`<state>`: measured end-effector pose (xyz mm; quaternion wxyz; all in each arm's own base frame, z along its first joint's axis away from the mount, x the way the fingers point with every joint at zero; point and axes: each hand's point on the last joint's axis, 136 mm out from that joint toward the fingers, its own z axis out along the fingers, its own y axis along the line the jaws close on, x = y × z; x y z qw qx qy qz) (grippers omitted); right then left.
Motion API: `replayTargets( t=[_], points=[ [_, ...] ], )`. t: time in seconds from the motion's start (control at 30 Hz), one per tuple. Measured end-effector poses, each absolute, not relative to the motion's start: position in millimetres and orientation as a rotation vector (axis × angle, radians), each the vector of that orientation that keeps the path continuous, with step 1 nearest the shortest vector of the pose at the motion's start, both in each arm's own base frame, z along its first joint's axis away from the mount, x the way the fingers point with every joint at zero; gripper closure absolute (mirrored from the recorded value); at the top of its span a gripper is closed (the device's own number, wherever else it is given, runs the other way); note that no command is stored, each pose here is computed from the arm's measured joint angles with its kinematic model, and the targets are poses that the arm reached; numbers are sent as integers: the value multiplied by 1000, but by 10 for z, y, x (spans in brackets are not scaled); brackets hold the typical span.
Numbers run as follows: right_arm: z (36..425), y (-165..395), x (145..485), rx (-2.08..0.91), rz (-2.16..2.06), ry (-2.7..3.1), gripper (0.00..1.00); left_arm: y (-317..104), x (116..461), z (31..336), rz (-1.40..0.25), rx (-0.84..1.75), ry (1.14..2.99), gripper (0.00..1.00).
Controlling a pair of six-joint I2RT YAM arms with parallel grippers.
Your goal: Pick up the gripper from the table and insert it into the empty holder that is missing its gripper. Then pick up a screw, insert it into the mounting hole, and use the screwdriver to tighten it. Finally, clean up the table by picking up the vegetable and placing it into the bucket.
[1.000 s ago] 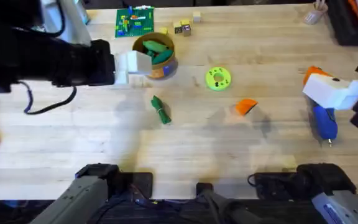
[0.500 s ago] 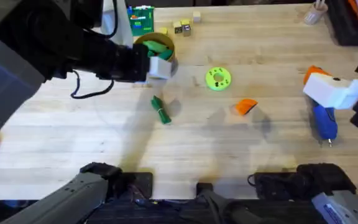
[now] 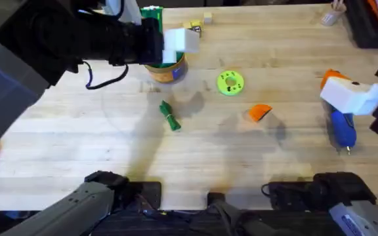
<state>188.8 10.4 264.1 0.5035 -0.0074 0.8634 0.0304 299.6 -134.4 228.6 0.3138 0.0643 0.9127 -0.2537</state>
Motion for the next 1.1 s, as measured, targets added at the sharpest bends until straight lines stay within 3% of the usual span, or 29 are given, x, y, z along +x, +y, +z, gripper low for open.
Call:
replayTargets(
  t=[0.3, 0.53, 1.1],
  points=[
    [2641, 104, 1888, -18, 73, 2085, 10, -1350, 3012, 2299, -670, 158, 2400, 9],
    [2641, 104, 1888, -18, 73, 2085, 10, -1589, 3199, 2586, -590, 473, 2110, 9],
    [2641, 104, 1888, -18, 73, 2085, 10, -1664, 1969, 2191, -659, 673, 1730, 9]
  ],
)
